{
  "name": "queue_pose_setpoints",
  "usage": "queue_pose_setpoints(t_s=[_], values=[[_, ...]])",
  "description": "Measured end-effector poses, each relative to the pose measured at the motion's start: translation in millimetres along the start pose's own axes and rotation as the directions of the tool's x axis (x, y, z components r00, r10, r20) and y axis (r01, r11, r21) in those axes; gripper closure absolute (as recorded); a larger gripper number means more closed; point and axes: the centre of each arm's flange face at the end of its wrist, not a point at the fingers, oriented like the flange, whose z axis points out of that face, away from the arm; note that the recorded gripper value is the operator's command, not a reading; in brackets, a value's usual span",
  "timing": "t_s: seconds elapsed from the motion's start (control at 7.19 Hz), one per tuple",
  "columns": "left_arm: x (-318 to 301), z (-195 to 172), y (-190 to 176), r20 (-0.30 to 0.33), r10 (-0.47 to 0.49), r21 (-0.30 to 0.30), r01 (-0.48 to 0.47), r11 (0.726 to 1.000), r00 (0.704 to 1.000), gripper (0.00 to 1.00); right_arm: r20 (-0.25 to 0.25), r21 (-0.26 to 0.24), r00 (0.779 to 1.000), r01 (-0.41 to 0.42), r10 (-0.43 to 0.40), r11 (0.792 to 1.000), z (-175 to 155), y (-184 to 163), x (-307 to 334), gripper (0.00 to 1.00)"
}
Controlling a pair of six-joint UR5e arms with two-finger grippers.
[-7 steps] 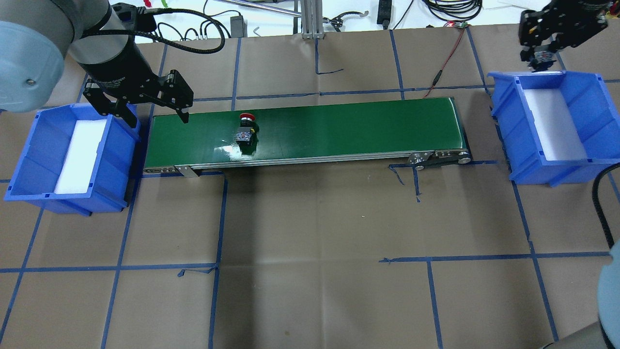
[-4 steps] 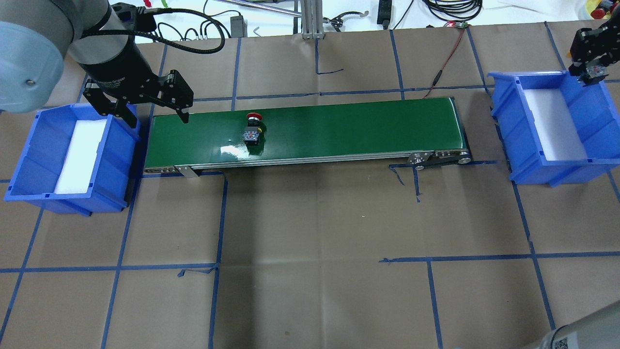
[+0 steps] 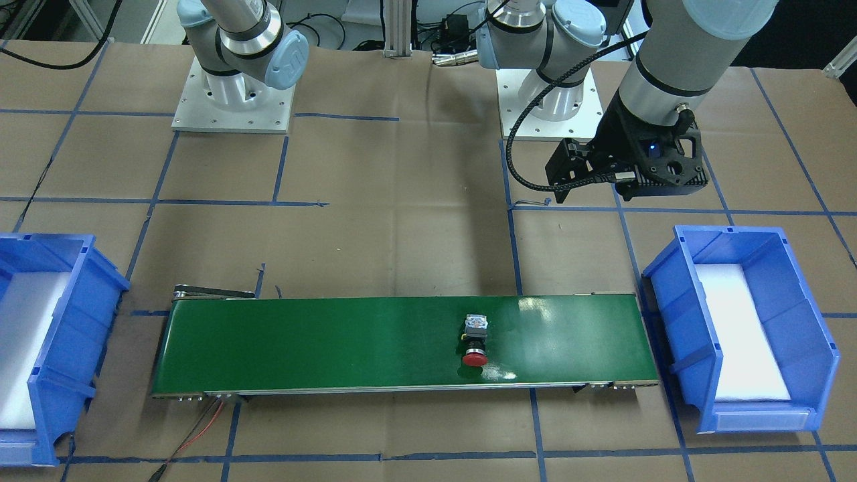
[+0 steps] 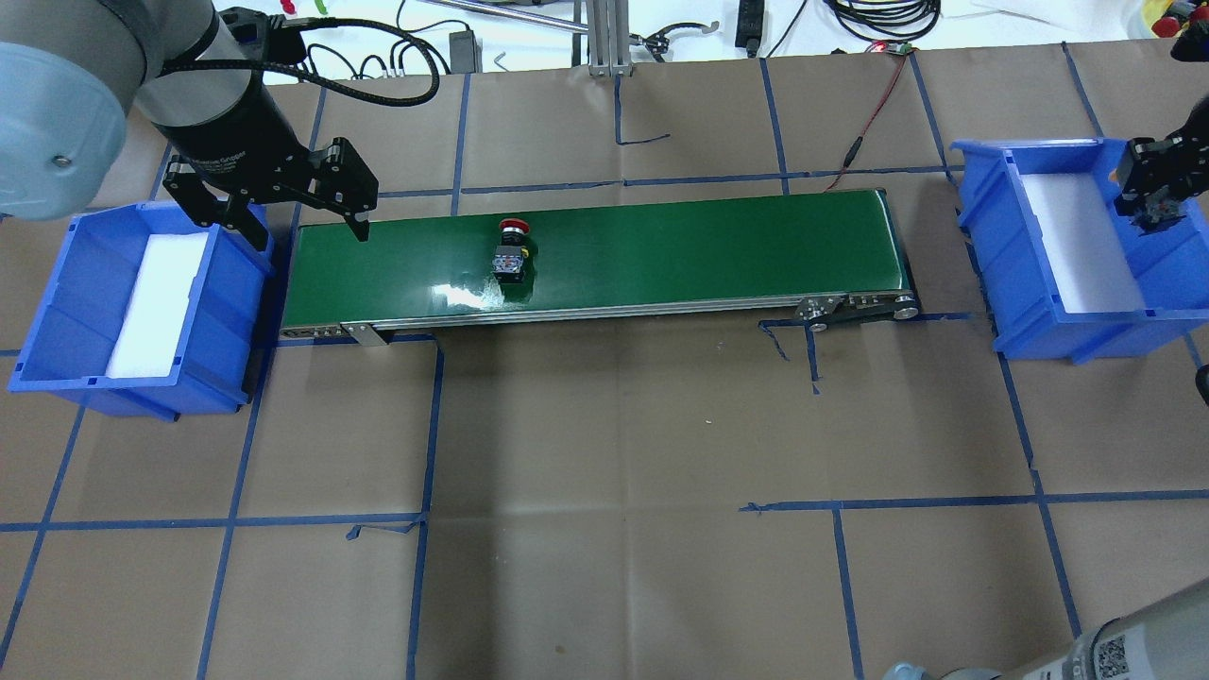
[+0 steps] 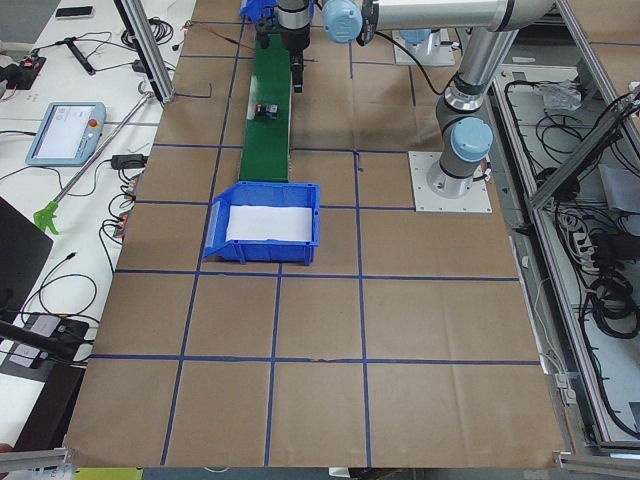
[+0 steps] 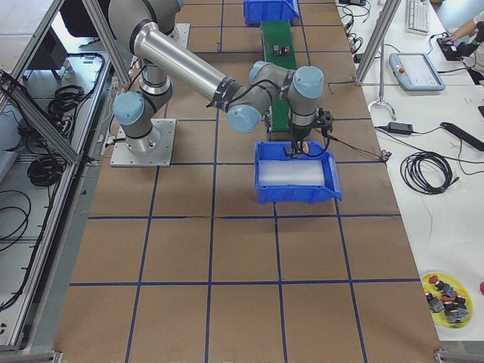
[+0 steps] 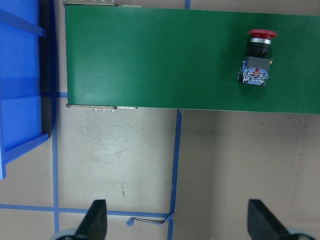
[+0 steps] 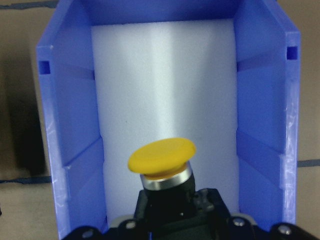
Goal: Transport two buttons from left to right
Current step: 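Carry the yellow button into the far blue bin and release it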
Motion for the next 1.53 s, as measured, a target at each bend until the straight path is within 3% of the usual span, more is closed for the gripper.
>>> queue_pose_setpoints(t_s=[0.28, 0.56, 0.7, 0.83, 0.97, 1.53], values=[[0, 0, 0, -0.001, 0.000, 0.000, 0.000, 1.000, 1.000, 0.00, 0.013, -0.062, 1.000, -0.007, 0.007, 0.998, 48, 8, 4, 0.93], [0, 0, 0, -0.001, 0.000, 0.000, 0.000, 1.000, 1.000, 0.00, 0.015, -0.082, 1.000, -0.008, 0.010, 0.997, 82, 16, 1, 0.91], [0, 0, 0, -0.001, 0.000, 0.000, 0.000, 1.000, 1.000, 0.00, 0.016, -0.088, 1.000, -0.009, 0.010, 0.996, 94, 16, 1, 0.82], [0, 0, 0, -0.002, 0.000, -0.001, 0.000, 1.000, 1.000, 0.00, 0.019, -0.095, 1.000, -0.009, 0.011, 0.995, 103, 15, 2, 0.24], [0, 0, 0, -0.001, 0.000, 0.000, 0.000, 1.000, 1.000, 0.00, 0.024, -0.099, 1.000, -0.013, 0.015, 0.995, 108, 14, 2, 0.01], [0, -1, 1, -0.002, 0.000, 0.002, 0.000, 1.000, 1.000, 0.00, 0.026, -0.085, 1.000, -0.014, 0.016, 0.996, 101, 9, 1, 0.00]])
